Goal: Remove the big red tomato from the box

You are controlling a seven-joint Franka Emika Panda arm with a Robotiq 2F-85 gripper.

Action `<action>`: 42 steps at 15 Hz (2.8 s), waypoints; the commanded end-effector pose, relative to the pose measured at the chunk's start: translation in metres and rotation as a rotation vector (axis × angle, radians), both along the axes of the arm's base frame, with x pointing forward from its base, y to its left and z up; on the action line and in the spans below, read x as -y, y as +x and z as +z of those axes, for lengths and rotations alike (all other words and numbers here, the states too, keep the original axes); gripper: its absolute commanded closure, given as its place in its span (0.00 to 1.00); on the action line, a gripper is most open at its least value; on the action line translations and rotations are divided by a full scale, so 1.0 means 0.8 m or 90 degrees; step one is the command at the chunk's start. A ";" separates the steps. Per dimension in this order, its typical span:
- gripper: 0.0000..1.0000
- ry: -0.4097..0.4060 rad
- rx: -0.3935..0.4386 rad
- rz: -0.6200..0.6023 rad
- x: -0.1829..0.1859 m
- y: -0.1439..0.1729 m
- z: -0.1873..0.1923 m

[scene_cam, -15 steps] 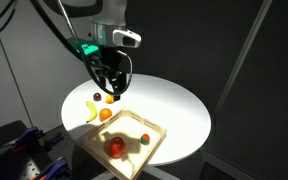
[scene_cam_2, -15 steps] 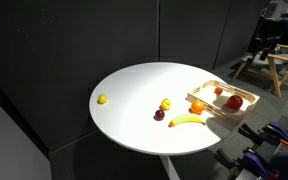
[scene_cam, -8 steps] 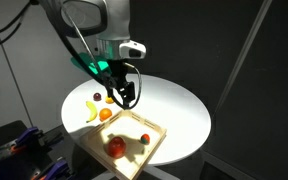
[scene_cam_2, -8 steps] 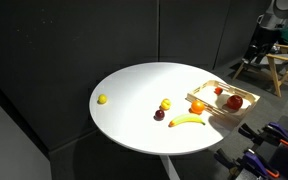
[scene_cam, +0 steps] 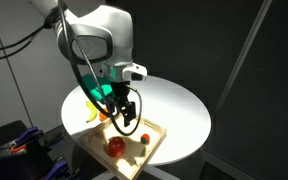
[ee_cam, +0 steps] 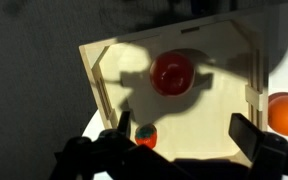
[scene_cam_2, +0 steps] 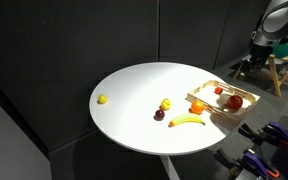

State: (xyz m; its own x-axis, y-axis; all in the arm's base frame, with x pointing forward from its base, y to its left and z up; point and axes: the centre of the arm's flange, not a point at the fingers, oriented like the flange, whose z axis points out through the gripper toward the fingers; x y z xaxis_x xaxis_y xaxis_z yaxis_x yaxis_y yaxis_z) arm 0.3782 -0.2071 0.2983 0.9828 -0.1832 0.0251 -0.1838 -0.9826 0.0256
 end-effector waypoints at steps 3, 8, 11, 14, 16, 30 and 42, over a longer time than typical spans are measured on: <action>0.00 -0.011 -0.024 0.021 0.011 0.009 -0.045; 0.00 -0.017 -0.026 0.025 0.002 0.016 -0.076; 0.00 -0.022 -0.028 0.032 -0.007 0.023 -0.093; 0.00 -0.024 -0.030 0.040 -0.015 0.029 -0.105; 0.00 -0.027 -0.032 0.045 -0.016 0.032 -0.112; 0.00 -0.020 -0.041 0.048 -0.018 0.024 -0.122; 0.00 -0.020 -0.026 0.051 -0.017 0.026 -0.142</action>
